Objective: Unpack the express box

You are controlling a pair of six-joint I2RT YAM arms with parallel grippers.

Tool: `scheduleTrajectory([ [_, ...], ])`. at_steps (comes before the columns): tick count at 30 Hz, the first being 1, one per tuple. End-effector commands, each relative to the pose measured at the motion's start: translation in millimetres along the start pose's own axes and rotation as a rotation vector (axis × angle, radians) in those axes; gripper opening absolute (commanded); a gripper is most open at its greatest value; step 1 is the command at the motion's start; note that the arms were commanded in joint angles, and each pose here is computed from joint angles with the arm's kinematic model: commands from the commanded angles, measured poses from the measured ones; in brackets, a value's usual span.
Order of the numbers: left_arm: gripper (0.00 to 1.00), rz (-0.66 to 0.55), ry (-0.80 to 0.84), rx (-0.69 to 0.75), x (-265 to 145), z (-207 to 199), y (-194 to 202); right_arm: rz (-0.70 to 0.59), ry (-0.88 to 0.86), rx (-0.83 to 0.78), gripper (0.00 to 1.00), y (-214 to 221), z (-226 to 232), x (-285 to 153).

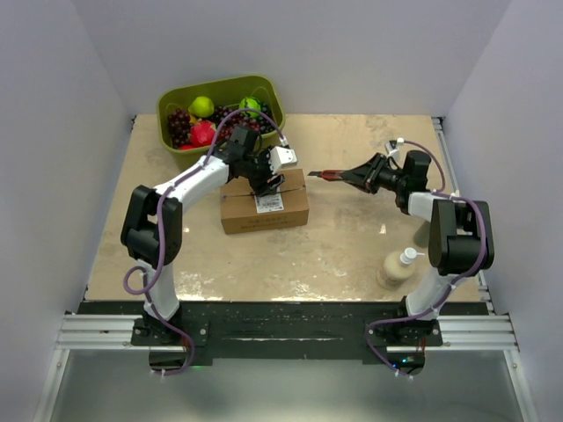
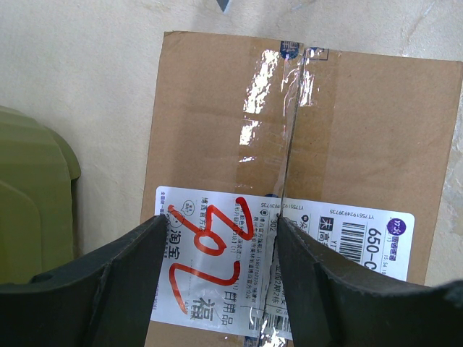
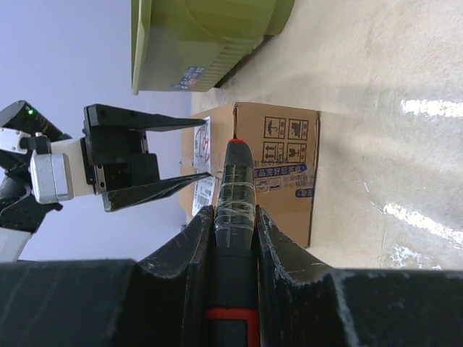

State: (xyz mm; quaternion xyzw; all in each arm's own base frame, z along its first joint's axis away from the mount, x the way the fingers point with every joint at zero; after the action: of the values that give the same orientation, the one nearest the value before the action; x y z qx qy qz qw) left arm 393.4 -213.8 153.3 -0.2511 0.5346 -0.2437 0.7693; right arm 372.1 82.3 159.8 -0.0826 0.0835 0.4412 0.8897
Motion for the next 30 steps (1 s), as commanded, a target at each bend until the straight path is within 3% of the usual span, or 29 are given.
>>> scheduleTrajectory([
  [1,0.66,0.189,0.153,-0.074,25.2,-40.3,49.7,0.05,-0.044,-0.049,0.0,6.9,10.8,1.2],
  [12,0.66,0.185,0.155,-0.077,28.1,-39.0,49.7,0.078,-0.018,-0.047,0.0,16.3,6.0,1.6],
  [30,0.66,0.191,0.159,-0.078,27.3,-40.4,50.8,-0.017,-0.035,-0.088,0.0,-4.1,16.3,-3.5],
])
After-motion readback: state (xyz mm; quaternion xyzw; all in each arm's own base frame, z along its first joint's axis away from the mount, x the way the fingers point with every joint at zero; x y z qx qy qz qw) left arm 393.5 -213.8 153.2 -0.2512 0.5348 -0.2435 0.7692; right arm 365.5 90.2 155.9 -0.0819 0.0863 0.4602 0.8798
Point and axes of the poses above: each gripper's point midway between its finger pads, its own x axis out along the fingers, its own z axis along the line the jaws close on, y = z × x, the point moved 7 cm from there along -x, back along the fingers, and after that the axes turned 13 degrees about x, right-handed, at the moved point
